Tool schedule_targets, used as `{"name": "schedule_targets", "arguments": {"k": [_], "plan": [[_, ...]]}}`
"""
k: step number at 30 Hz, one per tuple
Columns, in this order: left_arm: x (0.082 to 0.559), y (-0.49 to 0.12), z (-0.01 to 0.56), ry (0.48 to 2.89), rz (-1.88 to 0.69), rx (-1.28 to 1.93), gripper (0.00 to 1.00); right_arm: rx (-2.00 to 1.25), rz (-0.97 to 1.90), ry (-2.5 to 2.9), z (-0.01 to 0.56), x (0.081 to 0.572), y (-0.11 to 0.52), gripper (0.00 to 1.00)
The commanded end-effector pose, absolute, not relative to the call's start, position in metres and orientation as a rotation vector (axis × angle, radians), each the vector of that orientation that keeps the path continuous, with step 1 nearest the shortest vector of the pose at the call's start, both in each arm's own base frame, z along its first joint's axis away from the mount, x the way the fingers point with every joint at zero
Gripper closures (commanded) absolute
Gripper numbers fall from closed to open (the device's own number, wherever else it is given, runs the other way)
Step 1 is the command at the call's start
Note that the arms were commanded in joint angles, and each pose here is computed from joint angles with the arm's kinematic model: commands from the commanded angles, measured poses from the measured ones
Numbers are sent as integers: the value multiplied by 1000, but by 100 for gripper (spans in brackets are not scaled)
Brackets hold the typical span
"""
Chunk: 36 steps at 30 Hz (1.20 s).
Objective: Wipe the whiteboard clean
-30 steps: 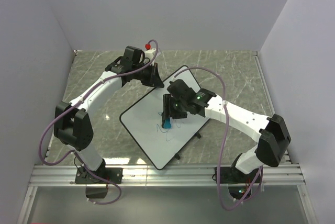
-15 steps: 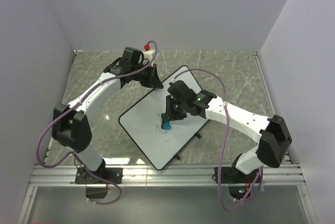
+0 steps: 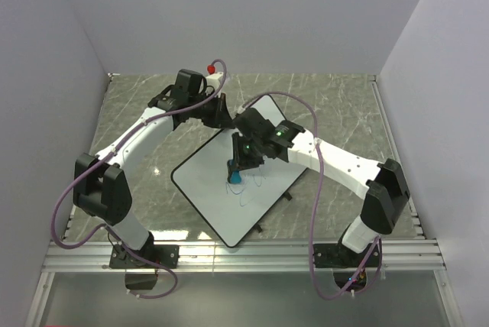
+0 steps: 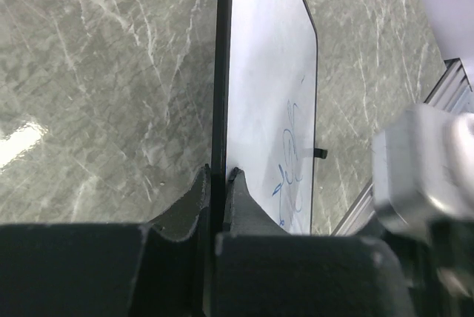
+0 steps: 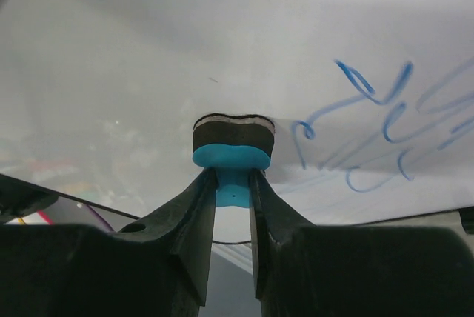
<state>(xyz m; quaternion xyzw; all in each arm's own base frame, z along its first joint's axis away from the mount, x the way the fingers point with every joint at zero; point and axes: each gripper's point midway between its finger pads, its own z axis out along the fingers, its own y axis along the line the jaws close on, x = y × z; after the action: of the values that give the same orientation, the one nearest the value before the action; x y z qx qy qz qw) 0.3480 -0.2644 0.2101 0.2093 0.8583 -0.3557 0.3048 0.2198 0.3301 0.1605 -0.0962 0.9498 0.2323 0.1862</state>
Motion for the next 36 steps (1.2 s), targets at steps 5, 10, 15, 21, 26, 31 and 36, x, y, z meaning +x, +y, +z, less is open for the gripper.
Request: {"name": "schedule_targets", "arguments": {"k": [5,10,15,21,26,31,36], "plan": [[357,-245,216,2225,-777,557,100,-310,755,2494,208,258,376,100],[356,-244,218,2218,-775,553,100,-292,724,2532,191,252,367,100],[356,-244,220,2214,-781,550,100,-260,665,2578,159,237,343,100],[357,-243,225,2209,-788,541,100,-232,608,2661,110,201,308,100],[356,-243,222,2213,-792,538,100,-278,615,2659,107,184,307,100],[356,-242,221,2215,-786,535,100,-488,709,2569,134,169,350,100],[354,-240,220,2215,-782,531,100,-613,764,2490,156,163,384,100]]}}
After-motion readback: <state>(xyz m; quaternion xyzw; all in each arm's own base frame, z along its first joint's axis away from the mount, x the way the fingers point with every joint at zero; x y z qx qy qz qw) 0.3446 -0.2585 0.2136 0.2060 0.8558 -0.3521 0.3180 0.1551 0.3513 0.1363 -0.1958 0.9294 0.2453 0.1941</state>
